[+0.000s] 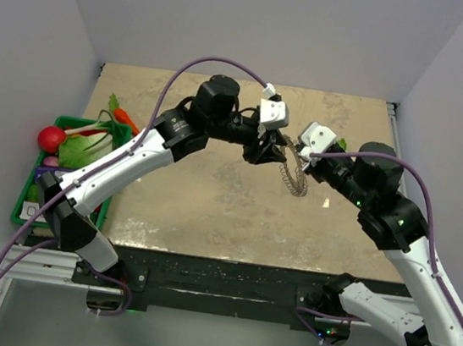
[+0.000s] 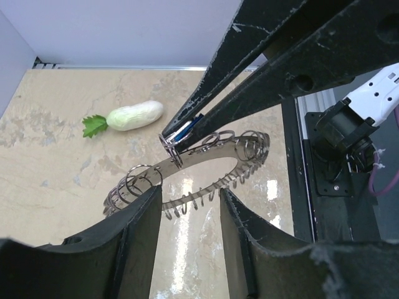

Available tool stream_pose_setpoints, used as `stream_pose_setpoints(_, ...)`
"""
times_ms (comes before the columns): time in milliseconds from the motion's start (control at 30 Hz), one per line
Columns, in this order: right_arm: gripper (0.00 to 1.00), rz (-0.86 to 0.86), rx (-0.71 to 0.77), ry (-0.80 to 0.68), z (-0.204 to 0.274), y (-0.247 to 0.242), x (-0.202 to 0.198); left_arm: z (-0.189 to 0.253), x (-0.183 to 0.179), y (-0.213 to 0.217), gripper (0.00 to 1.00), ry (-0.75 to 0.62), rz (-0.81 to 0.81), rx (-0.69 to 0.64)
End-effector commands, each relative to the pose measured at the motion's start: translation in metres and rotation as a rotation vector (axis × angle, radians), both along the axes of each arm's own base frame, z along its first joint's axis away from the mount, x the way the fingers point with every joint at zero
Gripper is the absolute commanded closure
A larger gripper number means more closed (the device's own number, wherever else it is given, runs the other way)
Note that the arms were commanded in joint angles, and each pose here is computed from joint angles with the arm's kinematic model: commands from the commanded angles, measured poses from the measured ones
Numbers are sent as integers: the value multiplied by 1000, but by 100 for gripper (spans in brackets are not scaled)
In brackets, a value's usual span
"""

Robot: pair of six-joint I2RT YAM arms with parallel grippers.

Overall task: Remove the keys from the keyring
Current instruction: Remove the key from the keyring.

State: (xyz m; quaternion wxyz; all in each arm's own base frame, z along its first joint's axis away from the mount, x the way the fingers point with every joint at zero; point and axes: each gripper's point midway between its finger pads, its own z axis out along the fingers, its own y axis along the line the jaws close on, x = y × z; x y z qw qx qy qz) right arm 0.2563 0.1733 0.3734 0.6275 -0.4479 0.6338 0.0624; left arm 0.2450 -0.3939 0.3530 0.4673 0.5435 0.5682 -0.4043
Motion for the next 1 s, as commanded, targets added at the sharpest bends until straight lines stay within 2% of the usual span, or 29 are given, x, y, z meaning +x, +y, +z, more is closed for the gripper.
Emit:
stream_pose_setpoints(0, 100, 35, 54, -55, 18, 8, 0, 26, 1, -2, 52, -26, -4, -53)
stream_pose_setpoints(433, 100, 70, 56, -24, 8, 15, -3, 26, 7, -6, 51, -35, 3, -48)
stream_pose_setpoints(533, 100, 73, 60, -26, 10, 15, -3, 22, 7, -8, 60, -28, -4, -45)
stream_pose_setpoints(567, 100, 73, 59, -25, 10, 15, -3, 22, 7, -8, 71, -29, -5, -45)
stream_pose_setpoints(767, 100, 54, 66, -43, 17, 11, -4, 19, 6, -7, 96, -25, -9, -39)
stream_pose_setpoints(833, 100, 40, 65, -45, 18, 9, -2, 17, 6, -6, 100, -23, -6, -36)
stream_pose_setpoints(967, 100, 7, 81, -53, 21, 5, 2, 19, 3, -4, 100, -33, -9, -40)
